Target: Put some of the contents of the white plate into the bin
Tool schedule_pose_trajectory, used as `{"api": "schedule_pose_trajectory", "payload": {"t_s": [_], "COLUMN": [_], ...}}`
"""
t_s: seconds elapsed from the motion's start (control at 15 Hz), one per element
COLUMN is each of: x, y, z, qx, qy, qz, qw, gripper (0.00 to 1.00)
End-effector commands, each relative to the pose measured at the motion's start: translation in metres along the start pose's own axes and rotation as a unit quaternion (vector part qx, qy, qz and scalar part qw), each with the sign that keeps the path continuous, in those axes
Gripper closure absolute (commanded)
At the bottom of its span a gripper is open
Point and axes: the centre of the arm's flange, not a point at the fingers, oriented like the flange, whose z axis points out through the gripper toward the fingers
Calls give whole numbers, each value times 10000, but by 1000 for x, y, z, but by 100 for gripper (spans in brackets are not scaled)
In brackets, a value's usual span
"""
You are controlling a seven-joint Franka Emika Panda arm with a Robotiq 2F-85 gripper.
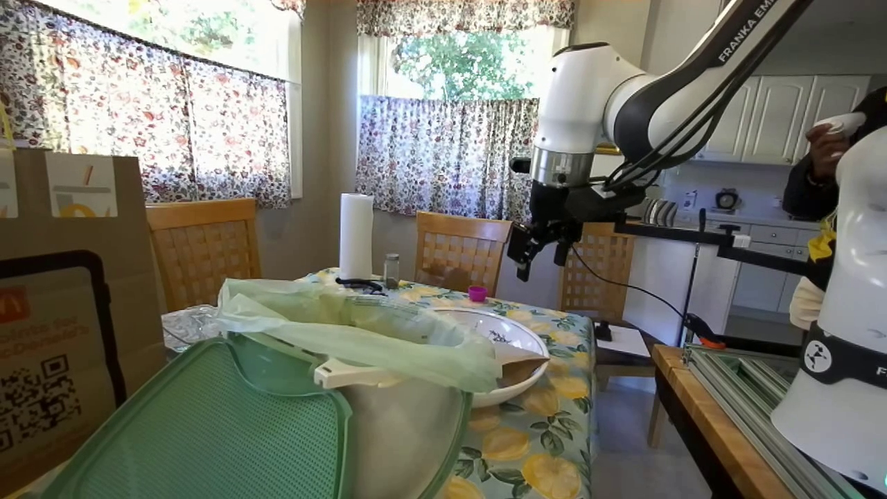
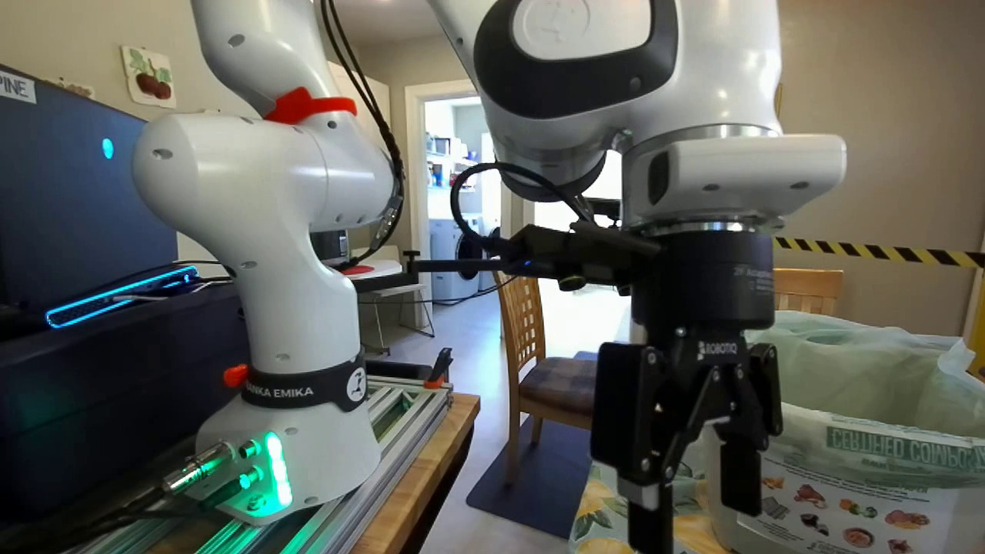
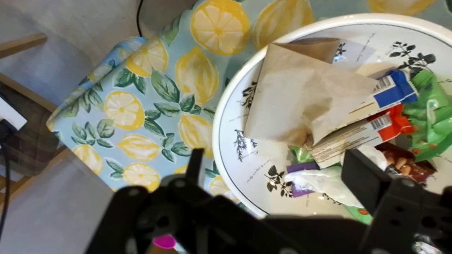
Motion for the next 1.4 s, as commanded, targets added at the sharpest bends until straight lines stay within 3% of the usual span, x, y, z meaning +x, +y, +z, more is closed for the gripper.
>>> {"api": "schedule_pose_trajectory", "payload": {"t_s": [0.0, 0.4, 0.8, 1.07, 1.33], "x": [3, 12, 37, 53, 55], "y": [-16, -29, -30, -37, -66], "z": [2, 43, 82, 102, 116], "qx": [212, 588, 823, 1432, 1887], "qy": [114, 177, 161, -99, -238], "qz": [-418, -746, -388, -164, -235], "qw": [9988, 9953, 9957, 9895, 9815], "gripper": [0, 0, 0, 0, 0]}}
